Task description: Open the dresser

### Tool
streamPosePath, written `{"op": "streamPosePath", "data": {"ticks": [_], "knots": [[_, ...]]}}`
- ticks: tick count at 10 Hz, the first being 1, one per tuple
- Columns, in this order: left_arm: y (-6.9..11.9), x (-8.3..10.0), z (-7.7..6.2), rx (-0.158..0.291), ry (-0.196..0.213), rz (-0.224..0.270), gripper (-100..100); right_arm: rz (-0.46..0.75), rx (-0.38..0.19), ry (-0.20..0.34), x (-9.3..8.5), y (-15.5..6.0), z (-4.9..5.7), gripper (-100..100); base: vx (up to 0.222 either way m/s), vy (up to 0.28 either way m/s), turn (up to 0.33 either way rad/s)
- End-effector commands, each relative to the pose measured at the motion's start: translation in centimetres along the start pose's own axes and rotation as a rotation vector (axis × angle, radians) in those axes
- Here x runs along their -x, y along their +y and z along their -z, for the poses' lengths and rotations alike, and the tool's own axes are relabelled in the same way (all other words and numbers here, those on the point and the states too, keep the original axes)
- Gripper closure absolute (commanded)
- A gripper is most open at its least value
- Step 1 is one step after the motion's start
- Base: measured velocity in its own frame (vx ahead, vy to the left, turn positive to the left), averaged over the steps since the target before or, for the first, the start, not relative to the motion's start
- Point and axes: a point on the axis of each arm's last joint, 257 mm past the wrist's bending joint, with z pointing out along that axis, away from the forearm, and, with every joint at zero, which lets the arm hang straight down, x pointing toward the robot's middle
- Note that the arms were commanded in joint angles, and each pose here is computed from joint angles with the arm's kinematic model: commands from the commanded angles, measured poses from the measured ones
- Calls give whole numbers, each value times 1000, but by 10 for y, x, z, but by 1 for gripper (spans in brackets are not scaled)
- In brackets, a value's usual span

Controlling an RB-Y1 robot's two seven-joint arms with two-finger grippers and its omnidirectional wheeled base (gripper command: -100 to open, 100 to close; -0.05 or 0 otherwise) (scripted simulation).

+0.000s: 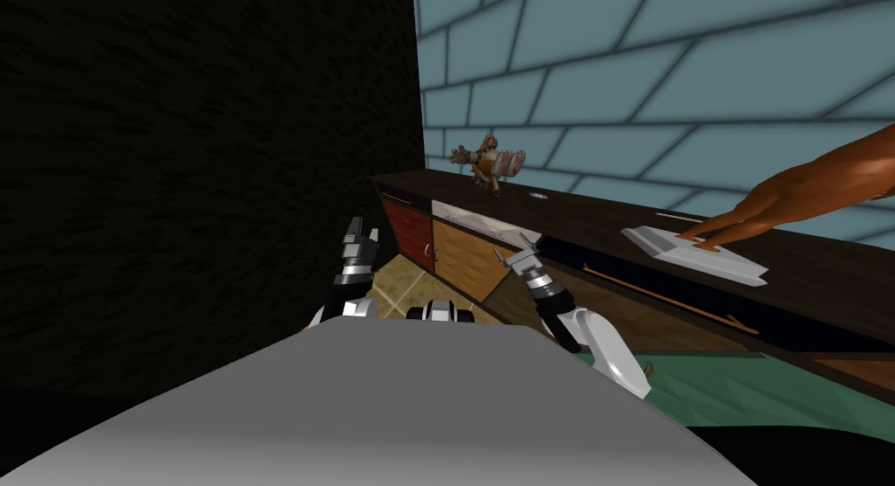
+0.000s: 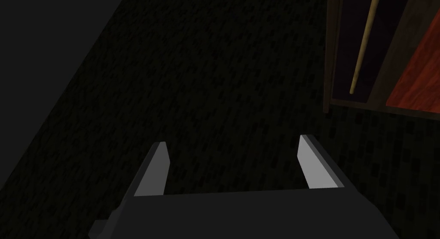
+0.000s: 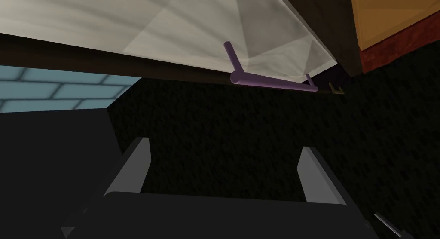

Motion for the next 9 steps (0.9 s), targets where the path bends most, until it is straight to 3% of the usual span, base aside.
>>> {"op": "streamPosePath", "data": {"ticks": [1,6,8,9], "knots": [[0,0,0,0,0,0,0,169,44,46,-20,2,3,-100,43,63,-91],[0,0,0,0,0,0,0,417,113,105,-46,2,8,-100,51,60,-63],[0,0,0,0,0,0,0,489,133,120,-53,1,10,-100,20,38,-36],[0,0,0,0,0,0,0,462,126,115,-50,2,9,-100,10,18,-9]]}}
